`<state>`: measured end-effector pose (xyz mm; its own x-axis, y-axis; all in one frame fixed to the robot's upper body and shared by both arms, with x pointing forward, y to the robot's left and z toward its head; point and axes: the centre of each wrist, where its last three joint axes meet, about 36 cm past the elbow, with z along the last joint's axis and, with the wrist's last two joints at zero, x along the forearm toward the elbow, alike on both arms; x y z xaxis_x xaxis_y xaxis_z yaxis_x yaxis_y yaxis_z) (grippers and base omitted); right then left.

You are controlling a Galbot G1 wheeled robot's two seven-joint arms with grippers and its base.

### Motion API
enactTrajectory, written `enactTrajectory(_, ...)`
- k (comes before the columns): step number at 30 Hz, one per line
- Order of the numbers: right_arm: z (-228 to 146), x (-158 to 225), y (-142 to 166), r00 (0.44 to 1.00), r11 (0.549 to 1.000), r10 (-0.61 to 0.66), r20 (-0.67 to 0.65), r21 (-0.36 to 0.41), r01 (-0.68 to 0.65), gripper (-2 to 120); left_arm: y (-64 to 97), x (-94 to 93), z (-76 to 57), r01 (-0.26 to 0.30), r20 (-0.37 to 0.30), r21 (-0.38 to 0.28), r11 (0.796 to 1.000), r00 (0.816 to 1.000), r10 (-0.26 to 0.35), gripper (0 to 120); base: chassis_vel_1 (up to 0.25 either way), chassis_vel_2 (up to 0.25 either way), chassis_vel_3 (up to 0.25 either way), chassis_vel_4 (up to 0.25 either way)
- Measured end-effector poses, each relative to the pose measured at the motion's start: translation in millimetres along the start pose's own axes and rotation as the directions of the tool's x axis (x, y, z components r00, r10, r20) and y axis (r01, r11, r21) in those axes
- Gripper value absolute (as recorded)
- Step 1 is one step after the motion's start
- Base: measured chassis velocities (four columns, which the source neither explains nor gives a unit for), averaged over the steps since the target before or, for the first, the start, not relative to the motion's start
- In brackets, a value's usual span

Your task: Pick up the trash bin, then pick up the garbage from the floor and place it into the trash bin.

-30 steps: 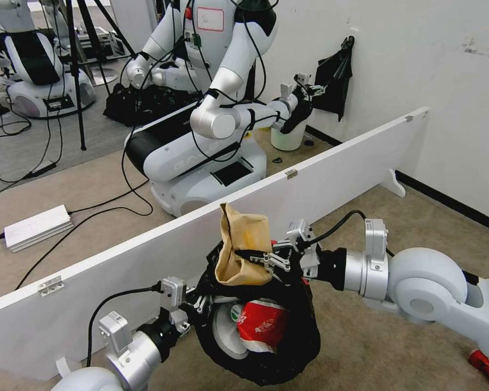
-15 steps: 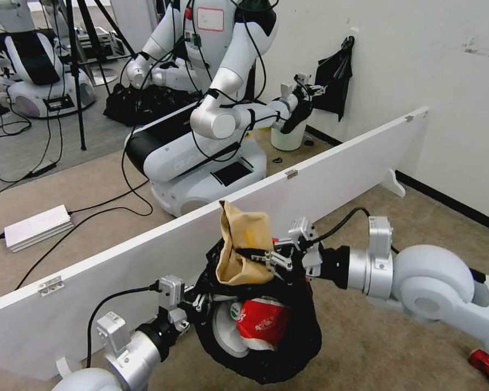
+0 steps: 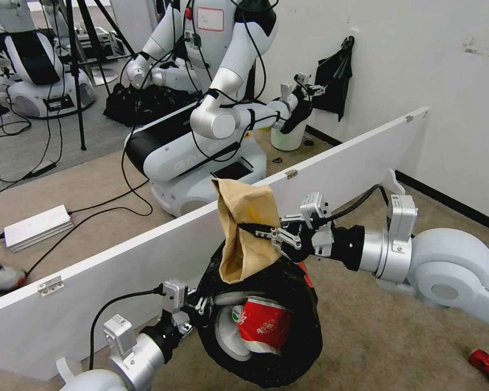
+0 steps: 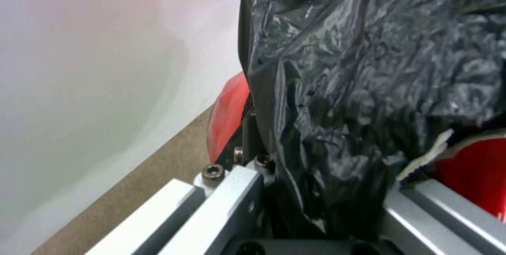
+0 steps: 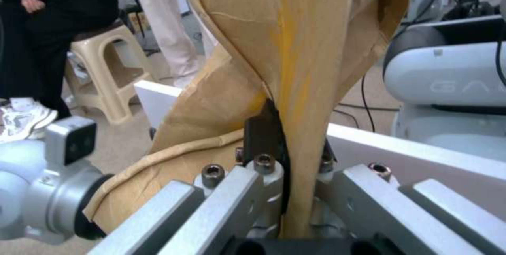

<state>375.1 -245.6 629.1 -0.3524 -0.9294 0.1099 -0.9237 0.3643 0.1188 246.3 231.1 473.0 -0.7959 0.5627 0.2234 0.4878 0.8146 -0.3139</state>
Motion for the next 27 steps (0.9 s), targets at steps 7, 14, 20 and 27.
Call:
enactTrajectory(7, -7.6, 2.1, 1.0, 0.999, 0.999, -0.029, 0.027, 0.027, 0.028, 0, 2.0, -3.3, 4.0, 0.000, -0.011, -0.004, 1.000, 1.000, 0.000, 0, 0.000, 0.000, 0.000, 0.000)
enactTrajectory(14, -12.5, 4.2, 3.3, 0.996, 0.993, -0.083, 0.038, 0.092, 0.079, 0, 4.5, -6.3, 4.0, 0.003, -0.010, -0.004, 1.000, 1.000, -0.003, 0, 0.000, 0.000, 0.000, 0.000)
enactTrajectory(20, -22.1, 10.7, -1.8, 0.994, 0.958, -0.113, 0.004, 0.266, 0.108, 0, 5.3, -7.3, 3.0, 0.007, -0.012, 0.011, 1.000, 1.000, -0.007, 0, 0.000, 0.000, 0.000, 0.000)
enactTrajectory(27, -32.2, 18.8, -0.1, 0.992, 0.913, -0.121, -0.039, 0.387, 0.126, 0, 5.5, -9.9, -0.4, 0.018, -0.012, 0.047, 0.999, 1.000, -0.017, 0, 0.000, 0.000, 0.000, 0.000)
